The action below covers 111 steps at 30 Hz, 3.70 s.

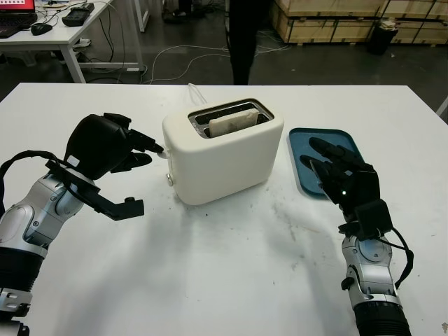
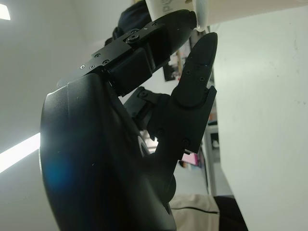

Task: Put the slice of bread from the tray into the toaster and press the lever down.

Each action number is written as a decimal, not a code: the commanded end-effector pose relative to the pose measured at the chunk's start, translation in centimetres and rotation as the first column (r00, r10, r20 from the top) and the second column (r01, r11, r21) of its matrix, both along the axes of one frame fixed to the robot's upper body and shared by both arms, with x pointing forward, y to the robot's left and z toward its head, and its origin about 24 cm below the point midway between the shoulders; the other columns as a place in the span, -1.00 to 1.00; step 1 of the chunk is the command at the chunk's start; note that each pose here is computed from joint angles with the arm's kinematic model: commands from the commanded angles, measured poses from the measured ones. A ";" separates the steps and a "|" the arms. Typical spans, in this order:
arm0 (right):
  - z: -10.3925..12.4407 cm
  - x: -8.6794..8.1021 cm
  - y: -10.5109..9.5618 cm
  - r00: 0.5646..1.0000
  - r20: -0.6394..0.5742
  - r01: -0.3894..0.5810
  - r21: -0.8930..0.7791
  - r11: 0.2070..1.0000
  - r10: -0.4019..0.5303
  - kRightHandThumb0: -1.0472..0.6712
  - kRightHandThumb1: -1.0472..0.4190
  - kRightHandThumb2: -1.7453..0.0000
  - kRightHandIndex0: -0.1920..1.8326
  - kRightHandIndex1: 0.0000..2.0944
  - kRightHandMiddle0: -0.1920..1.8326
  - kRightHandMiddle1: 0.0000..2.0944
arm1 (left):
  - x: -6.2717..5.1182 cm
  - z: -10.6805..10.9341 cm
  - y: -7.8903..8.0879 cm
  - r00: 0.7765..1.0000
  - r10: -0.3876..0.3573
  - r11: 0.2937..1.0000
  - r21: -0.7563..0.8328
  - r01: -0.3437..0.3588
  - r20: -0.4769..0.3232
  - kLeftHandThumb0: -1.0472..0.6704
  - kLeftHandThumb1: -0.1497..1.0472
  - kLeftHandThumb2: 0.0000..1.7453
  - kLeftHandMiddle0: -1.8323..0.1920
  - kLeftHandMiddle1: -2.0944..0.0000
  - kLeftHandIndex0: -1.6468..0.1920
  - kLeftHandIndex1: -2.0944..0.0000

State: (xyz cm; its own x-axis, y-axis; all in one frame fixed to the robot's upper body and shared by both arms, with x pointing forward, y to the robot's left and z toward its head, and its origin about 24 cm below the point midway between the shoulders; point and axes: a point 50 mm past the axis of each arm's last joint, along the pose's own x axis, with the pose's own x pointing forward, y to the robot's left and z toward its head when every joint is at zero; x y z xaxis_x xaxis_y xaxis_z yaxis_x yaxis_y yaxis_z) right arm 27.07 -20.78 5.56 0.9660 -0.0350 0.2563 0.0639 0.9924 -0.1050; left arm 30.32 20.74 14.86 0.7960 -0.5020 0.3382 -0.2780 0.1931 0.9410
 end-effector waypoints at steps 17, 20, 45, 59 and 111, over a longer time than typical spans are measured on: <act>0.1 0.0 -0.1 1.000 -0.005 0.007 0.002 1.000 -0.007 -0.45 -0.83 0.81 0.18 -1.00 0.07 -1.00 | 0.8 0.0 -0.6 0.999 -0.040 0.999 0.021 0.040 0.004 -0.19 0.51 -1.00 -0.07 -0.66 -0.61 0.97; 0.1 0.0 -0.1 1.000 -0.008 0.011 0.001 1.000 -0.011 -0.44 -0.83 0.81 0.18 -1.00 0.07 -1.00 | 0.9 0.0 -0.7 0.999 -0.045 0.999 0.018 0.045 0.004 -0.19 0.50 -1.00 -0.08 -0.66 -0.62 0.97; 0.2 0.1 -0.2 1.000 -0.006 0.002 0.008 1.000 -0.002 -0.48 -0.83 0.82 0.19 -1.00 0.08 -1.00 | 0.9 -0.6 -1.3 0.997 -0.064 0.997 0.033 0.065 -0.035 -0.18 0.48 -0.99 -0.09 -0.64 -0.64 0.97; 0.2 -0.3 -1.2 1.000 -0.009 0.023 -0.010 1.000 -0.023 -0.45 -0.83 0.83 0.17 -1.00 0.07 -1.00 | -2.6 -15.2 -6.6 0.863 0.016 0.999 -0.033 -0.037 -0.505 -0.02 0.57 -0.99 0.10 -0.65 -0.57 1.00; -0.5 -0.4 -2.0 0.997 -0.073 0.032 -0.023 0.999 -0.034 -0.47 -0.83 0.87 0.18 -0.99 0.07 -1.00 | -1.6 -17.3 -12.5 0.764 -0.132 0.988 -0.146 0.050 -0.631 -0.09 0.76 -0.98 0.18 -0.49 -0.47 0.99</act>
State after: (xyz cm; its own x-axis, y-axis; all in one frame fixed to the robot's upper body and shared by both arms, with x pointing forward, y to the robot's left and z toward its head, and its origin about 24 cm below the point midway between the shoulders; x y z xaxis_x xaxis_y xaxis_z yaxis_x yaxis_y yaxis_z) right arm 26.62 -22.04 4.89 0.9801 -0.0626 0.1886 0.0847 0.9901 -0.1116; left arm 33.40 17.98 5.93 0.9254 -0.2823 0.2529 -0.0964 0.4702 0.8773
